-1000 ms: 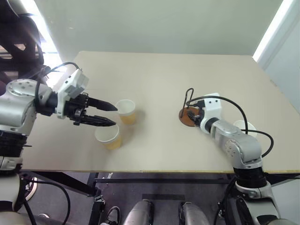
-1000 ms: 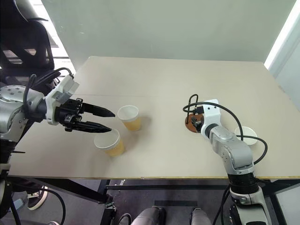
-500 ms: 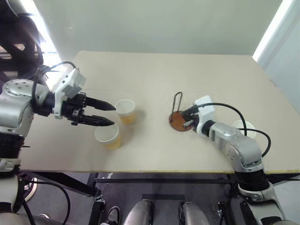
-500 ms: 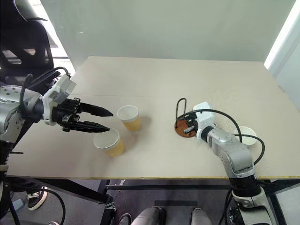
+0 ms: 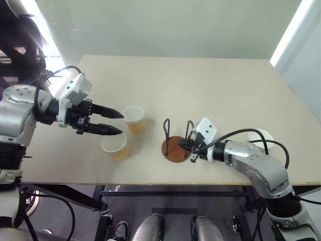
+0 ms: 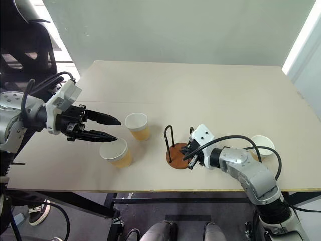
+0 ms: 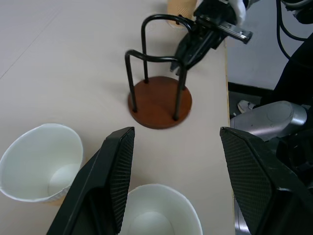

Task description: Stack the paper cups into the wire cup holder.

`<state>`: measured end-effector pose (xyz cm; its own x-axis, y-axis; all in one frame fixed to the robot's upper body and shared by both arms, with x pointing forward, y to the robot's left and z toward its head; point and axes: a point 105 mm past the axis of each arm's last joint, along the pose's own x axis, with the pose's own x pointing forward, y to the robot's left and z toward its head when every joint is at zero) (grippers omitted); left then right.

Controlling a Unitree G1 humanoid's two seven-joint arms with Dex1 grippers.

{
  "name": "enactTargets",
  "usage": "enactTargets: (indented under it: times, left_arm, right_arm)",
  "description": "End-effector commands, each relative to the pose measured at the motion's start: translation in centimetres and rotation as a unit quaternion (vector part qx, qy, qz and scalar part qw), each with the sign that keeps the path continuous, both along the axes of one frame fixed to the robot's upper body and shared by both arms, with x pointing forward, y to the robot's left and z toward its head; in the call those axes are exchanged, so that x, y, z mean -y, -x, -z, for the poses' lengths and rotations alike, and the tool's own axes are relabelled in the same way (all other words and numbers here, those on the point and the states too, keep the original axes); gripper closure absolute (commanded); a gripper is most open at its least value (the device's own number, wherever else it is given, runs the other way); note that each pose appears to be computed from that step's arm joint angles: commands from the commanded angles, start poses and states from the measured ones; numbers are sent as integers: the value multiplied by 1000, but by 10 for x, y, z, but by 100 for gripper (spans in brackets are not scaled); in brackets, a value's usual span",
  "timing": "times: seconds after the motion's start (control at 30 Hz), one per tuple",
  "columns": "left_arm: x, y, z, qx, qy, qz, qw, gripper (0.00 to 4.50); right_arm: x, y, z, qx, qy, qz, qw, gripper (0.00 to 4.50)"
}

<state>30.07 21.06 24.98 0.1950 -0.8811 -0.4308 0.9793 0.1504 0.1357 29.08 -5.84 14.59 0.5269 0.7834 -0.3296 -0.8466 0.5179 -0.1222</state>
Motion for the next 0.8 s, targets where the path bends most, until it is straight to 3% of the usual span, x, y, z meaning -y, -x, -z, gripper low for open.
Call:
enactTargets:
  times: [0.03, 0.77, 0.8]
  left_arm:
    - [-1, 5, -10, 15, -8, 13, 1000, 151]
    - [4, 1, -9, 17, -14, 22, 1000, 151]
    - [4, 1, -10, 17, -14, 22, 1000, 151]
  right_arm:
    - [-4, 8, -9, 18, -4, -16, 1000, 448]
    - [-4, 9, -3, 13, 4, -3, 1000, 448]
    - [-4, 9, -3, 12, 4, -4, 1000, 422]
